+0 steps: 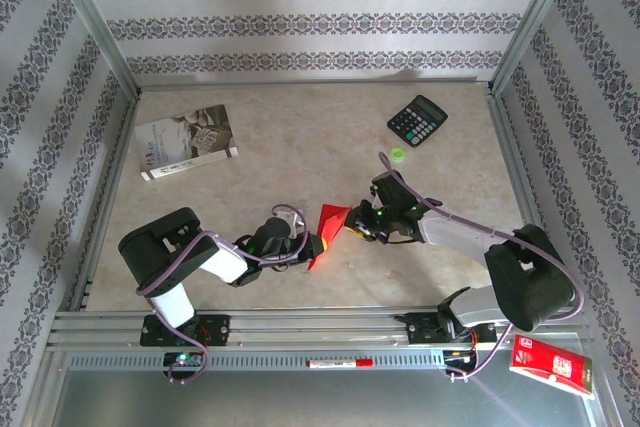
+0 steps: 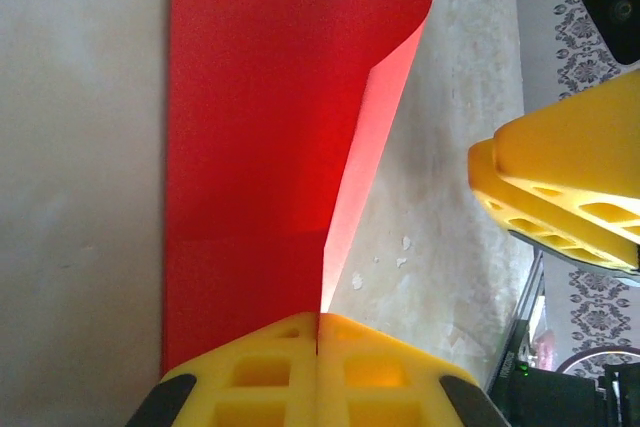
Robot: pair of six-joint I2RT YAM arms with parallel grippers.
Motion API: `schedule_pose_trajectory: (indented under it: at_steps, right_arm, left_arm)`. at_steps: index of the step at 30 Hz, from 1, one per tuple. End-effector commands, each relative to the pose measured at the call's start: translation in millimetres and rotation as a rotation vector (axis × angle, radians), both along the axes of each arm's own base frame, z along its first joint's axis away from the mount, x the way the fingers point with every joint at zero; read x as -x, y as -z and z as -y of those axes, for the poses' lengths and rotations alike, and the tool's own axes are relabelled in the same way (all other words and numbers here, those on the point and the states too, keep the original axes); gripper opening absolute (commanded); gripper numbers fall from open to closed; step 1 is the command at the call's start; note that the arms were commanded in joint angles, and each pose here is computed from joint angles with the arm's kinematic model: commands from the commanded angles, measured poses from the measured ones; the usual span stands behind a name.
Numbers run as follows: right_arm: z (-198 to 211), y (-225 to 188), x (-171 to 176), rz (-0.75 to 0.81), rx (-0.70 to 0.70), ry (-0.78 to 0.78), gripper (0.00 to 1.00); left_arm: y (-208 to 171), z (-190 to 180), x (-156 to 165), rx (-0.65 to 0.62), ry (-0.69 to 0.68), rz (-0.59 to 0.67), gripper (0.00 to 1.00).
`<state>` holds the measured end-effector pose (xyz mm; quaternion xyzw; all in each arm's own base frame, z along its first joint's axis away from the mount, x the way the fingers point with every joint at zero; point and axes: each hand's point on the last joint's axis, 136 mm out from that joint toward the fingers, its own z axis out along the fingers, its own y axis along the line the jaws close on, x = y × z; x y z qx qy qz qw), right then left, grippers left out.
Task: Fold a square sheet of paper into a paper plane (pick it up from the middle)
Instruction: Fold the wing for the fifth time at the center of the table.
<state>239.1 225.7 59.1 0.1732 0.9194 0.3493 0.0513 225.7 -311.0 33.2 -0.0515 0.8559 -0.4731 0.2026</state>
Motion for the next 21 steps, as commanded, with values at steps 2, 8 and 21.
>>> schedule_pose_trajectory:
  at_steps: [2,8,21]
  right_arm:
    - [-9.1,-7.7,-2.8,0.029,-0.012,-0.056,0.22]
    - [-4.5,-10.2,-6.6,0.067,0.038,-0.118,0.25]
    - [0.0,4.5,-9.6,0.077,0.139,-0.197,0.32]
  left_arm:
    - [-14.5,3.2,-6.0,0.022,0.003,0.014,0.0]
    - [-26.8,9.9,-6.6,0.047,0.006,-0.008,0.0]
    - [-22.9,19.9,-9.2,0.085,0.001,-0.072,0.0]
